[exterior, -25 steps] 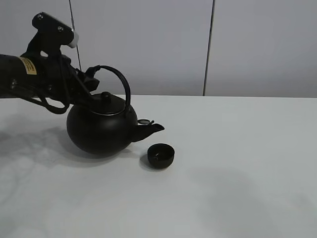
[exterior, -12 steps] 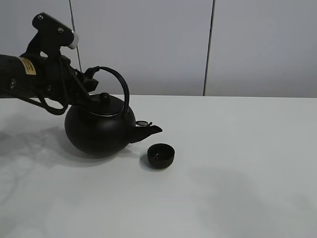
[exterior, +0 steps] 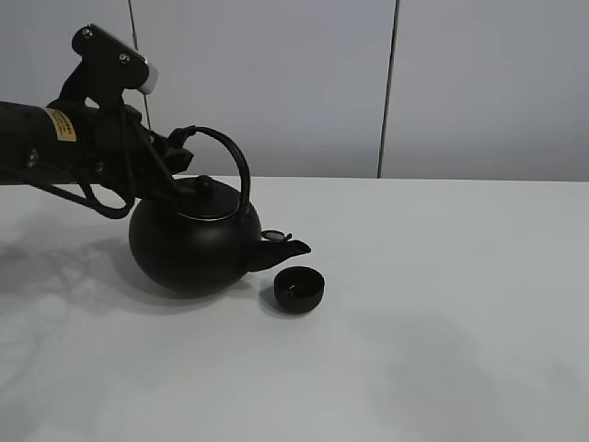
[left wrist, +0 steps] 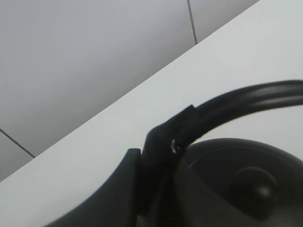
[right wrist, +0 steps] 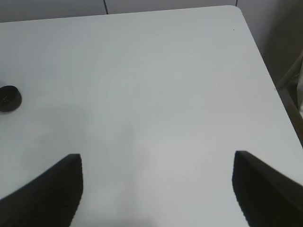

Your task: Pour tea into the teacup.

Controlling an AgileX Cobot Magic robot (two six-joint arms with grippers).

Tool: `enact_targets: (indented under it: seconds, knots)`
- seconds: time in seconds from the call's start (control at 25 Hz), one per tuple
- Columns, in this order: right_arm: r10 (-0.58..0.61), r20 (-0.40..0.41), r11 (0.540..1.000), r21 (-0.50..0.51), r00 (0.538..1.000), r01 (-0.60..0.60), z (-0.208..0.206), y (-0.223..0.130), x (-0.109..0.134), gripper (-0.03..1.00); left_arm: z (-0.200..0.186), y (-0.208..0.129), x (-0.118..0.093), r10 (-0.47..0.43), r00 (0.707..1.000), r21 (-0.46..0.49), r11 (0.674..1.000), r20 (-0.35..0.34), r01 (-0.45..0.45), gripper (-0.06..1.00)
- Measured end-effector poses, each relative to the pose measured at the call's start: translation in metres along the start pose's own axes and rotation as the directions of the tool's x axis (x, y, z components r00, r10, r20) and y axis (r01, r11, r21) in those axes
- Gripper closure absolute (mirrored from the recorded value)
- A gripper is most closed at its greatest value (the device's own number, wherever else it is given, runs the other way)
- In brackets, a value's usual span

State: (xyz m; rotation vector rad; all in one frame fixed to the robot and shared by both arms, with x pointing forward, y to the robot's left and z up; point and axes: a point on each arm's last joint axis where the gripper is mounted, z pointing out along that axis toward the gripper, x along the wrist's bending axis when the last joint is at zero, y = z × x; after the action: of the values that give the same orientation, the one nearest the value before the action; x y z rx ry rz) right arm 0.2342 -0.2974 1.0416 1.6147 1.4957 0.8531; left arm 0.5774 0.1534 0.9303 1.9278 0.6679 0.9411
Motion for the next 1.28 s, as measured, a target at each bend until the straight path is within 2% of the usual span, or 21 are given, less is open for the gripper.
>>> enact_targets:
  seconds: [0.8,1.16,1.28]
  knots:
    - [0.0,0.0,1.0,0.0,1.0,0.0,0.0,0.0,0.0,0.38,0.001,0.0,-0.002,0.056,0.998,0.019,0.998,0.01,-0.056,0.84]
    - [0.0,0.0,1.0,0.0,1.0,0.0,0.0,0.0,0.0,0.38,0.009,0.014,0.001,0.155,0.987,0.021,0.988,0.051,-0.156,0.84]
    - [0.0,0.0,1.0,0.0,1.0,0.0,0.0,0.0,0.0,0.38,0.01,0.014,0.001,0.162,0.985,0.02,0.986,0.055,-0.163,0.84]
